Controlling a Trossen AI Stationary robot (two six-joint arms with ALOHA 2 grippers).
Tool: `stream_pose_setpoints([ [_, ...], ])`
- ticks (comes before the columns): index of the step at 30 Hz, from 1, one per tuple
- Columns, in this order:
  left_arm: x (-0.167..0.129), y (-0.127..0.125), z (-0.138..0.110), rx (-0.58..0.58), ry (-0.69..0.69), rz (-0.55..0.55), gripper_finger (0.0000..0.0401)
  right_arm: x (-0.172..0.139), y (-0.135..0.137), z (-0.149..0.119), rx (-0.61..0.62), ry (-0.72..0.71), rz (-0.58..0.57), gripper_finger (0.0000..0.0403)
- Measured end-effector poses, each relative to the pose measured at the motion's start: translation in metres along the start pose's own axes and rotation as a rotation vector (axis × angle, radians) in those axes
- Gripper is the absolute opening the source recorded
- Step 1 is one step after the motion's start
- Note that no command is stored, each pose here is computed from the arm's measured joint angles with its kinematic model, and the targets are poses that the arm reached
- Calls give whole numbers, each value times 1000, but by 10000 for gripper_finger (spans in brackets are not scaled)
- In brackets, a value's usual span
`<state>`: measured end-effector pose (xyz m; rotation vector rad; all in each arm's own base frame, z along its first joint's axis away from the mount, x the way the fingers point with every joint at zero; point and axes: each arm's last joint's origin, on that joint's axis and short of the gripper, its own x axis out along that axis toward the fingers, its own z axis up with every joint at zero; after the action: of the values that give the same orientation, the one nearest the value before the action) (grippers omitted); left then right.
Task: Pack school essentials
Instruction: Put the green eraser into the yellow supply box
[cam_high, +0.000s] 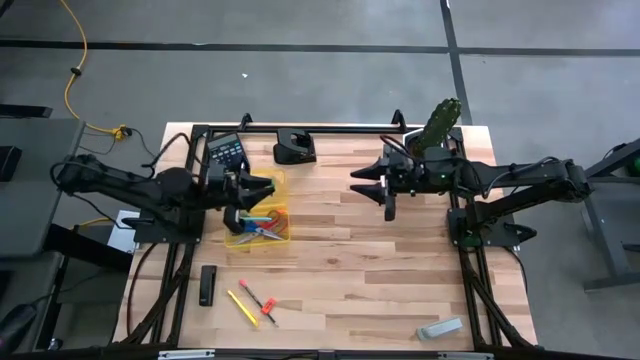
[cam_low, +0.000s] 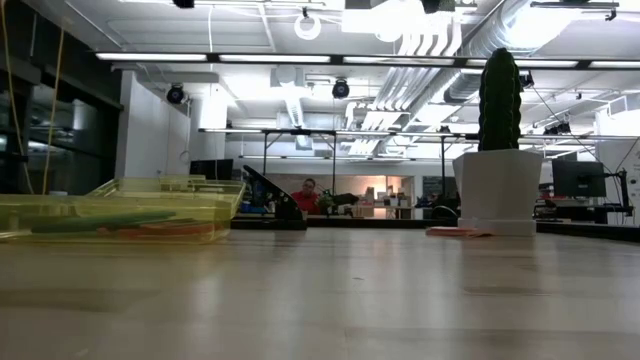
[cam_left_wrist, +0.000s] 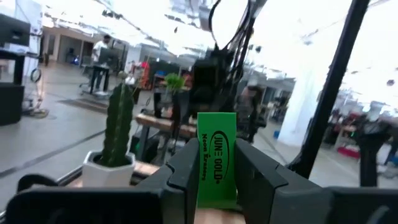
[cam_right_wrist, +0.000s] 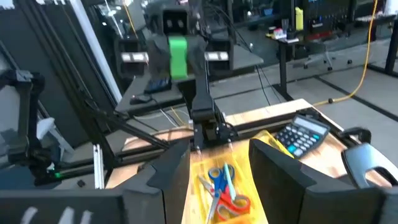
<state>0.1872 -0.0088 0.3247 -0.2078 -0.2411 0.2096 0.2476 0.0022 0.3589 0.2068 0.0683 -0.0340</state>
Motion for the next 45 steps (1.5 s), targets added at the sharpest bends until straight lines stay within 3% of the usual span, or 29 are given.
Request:
stream_pose_setpoints([
  [20,2,7,-2,40,17,70,76,0,1,2,0,-20,9,158],
  [24,0,19,-24,56,228,201,76,0,1,2,0,-20,8,158],
  [31,-26,38,-84,1,885,359,76,0,0,1,0,-15,7,158],
  [35,-36,39,-109,-26,1150,371,76,0,0,1,0,-6,5,158],
  [40,-40,33,-133,-103,1311,308,76,0,0,-1,-1,8,2,158],
  [45,-44,29,-145,-102,1382,312,76,0,0,-2,-1,20,-1,158],
])
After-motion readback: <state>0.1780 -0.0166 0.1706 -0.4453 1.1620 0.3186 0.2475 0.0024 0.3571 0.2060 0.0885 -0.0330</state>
